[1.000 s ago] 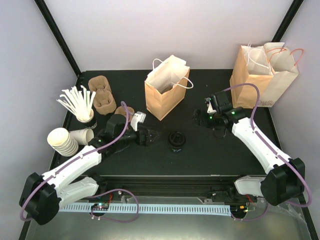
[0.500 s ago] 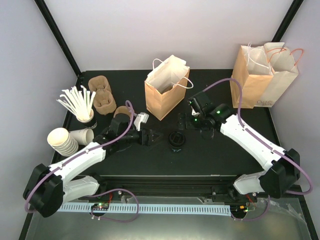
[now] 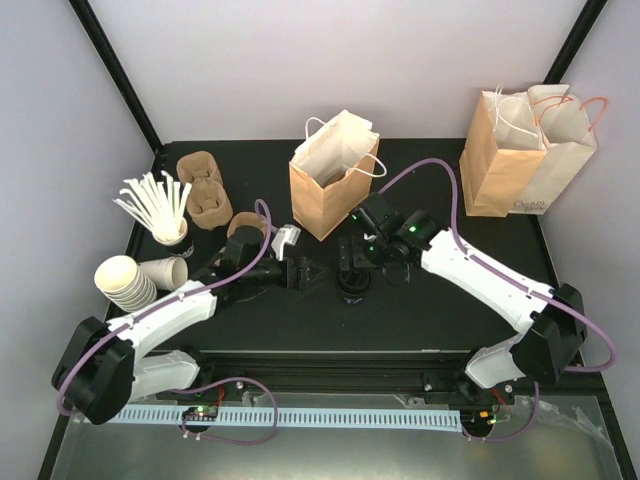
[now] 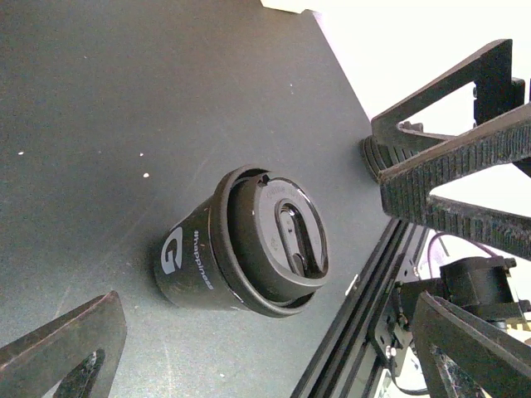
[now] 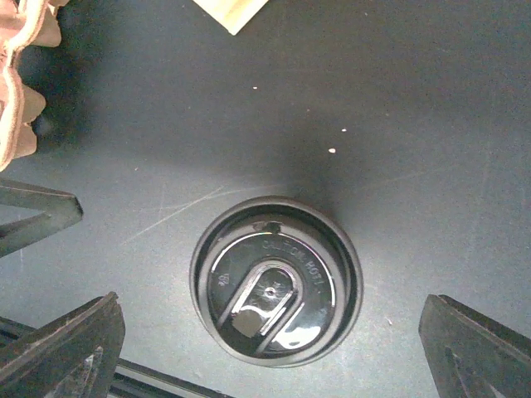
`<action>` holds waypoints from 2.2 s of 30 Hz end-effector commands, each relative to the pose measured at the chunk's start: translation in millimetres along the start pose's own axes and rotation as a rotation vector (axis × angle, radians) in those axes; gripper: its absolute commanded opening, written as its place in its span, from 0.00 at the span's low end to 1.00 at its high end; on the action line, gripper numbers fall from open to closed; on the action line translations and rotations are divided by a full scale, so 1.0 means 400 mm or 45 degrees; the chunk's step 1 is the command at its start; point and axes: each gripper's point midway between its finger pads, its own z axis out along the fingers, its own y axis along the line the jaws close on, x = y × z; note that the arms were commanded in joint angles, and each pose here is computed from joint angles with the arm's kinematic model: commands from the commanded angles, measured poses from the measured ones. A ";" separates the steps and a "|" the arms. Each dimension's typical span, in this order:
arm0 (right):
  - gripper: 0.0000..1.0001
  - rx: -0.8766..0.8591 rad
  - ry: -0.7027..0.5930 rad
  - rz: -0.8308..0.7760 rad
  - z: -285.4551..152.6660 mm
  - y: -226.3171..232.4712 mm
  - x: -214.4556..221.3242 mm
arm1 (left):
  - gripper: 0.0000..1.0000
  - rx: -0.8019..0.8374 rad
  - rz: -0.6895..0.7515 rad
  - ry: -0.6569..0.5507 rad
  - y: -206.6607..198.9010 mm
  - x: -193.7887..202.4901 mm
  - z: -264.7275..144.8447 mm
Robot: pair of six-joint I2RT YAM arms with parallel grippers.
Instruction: Pack the takeout coffee
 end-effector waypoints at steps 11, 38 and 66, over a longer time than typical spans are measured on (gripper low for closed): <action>1.00 0.067 -0.026 -0.001 -0.002 0.037 -0.022 | 0.88 0.109 -0.051 0.036 -0.009 0.007 0.035; 0.96 0.139 0.036 0.018 0.022 0.031 -0.003 | 0.73 0.133 -0.119 0.105 0.016 0.021 0.083; 0.82 0.208 0.125 0.106 0.095 -0.007 0.048 | 0.47 0.195 -0.191 0.148 0.022 0.021 0.136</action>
